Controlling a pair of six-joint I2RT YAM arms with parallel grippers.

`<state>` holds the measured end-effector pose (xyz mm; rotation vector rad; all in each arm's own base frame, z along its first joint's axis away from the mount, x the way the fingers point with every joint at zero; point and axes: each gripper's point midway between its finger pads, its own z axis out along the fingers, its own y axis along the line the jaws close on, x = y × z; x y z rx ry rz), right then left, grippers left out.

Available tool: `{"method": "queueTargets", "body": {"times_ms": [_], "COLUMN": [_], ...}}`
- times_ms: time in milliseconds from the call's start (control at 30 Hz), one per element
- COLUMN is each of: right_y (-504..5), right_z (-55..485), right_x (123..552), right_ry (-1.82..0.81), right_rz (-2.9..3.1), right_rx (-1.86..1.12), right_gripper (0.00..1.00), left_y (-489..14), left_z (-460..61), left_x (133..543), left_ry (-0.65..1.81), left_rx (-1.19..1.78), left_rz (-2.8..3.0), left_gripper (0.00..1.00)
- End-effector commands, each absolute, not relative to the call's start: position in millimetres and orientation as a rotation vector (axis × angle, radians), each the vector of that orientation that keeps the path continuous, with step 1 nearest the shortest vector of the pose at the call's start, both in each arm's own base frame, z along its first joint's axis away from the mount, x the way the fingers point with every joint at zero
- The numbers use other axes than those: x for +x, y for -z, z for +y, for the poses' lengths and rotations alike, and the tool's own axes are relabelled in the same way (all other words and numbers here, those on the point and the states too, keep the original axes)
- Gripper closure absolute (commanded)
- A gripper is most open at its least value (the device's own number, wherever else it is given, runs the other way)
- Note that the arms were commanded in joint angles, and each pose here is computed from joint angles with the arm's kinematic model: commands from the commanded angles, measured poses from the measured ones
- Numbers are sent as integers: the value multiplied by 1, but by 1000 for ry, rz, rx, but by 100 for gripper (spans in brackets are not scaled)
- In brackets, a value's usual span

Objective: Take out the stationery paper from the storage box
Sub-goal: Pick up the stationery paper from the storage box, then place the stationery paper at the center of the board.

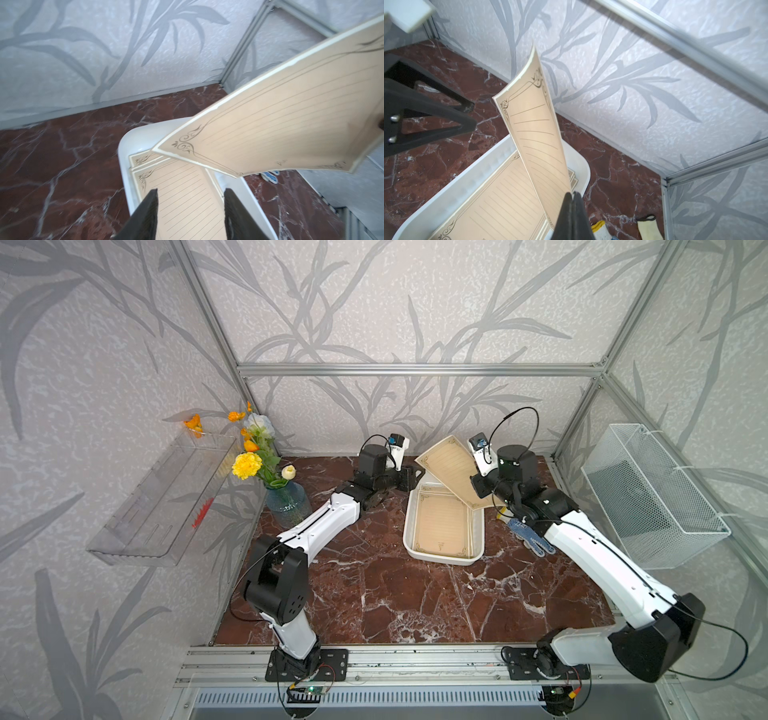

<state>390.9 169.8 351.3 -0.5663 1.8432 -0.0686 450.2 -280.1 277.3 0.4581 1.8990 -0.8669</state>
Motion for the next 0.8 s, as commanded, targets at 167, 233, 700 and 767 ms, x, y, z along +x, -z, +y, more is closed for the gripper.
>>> {"method": "queueTargets", "body": {"times_ms": [167, 233, 700, 767], "right_y": [-421, -430, -487, -492], "right_z": [165, 169, 191, 192], "right_x": [358, 349, 285, 278], "right_ry": [-17, -79, -449, -483], "right_rz": [1649, 1629, 1458, 1441], "right_rx": [-544, -553, -604, -600], "right_gripper": [100, 100, 100, 100], "left_y": [-347, -353, -390, -396], "left_z": [-291, -288, -286, -285], "left_x": [410, 405, 372, 362], "left_ry": [1141, 1169, 1361, 1375], "left_rx": [751, 761, 851, 871], "left_rz": [1478, 1420, 1198, 1163], "left_gripper": [43, 43, 45, 47]}}
